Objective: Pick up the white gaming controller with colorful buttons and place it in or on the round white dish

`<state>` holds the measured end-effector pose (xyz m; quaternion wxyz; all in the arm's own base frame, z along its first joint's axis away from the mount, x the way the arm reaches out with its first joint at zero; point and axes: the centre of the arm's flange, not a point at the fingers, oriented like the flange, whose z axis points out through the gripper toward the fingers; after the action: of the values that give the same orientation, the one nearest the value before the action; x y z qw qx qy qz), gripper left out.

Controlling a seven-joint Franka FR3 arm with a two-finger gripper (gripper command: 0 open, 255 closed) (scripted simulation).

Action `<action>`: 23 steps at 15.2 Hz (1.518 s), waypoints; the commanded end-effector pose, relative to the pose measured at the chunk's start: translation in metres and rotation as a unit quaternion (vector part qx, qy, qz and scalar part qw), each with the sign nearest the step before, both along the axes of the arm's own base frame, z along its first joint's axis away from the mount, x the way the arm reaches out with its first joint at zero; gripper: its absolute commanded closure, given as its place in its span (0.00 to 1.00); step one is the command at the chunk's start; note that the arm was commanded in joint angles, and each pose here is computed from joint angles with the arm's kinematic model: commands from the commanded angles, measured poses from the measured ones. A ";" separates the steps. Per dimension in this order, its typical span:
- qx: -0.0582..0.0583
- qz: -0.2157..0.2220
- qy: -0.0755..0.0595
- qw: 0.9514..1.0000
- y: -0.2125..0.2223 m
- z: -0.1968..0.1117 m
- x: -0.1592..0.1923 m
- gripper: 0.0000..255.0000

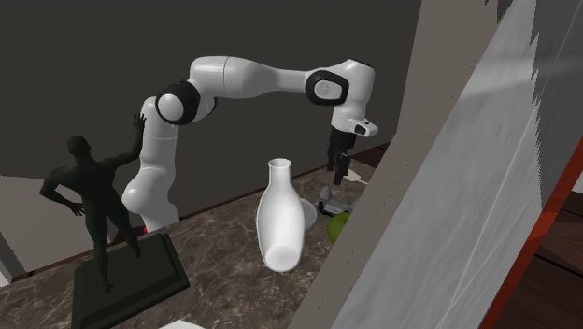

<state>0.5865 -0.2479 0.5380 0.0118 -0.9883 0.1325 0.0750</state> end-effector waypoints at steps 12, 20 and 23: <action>0.000 0.000 0.000 1.000 0.001 -0.013 -0.001 1.00; 0.000 0.000 0.000 1.000 0.001 -0.013 -0.001 0.00; -0.074 -0.180 0.019 0.981 -0.023 -0.024 0.004 0.00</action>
<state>0.5918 -0.2651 0.5182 -0.0302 -0.9643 0.2506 0.0800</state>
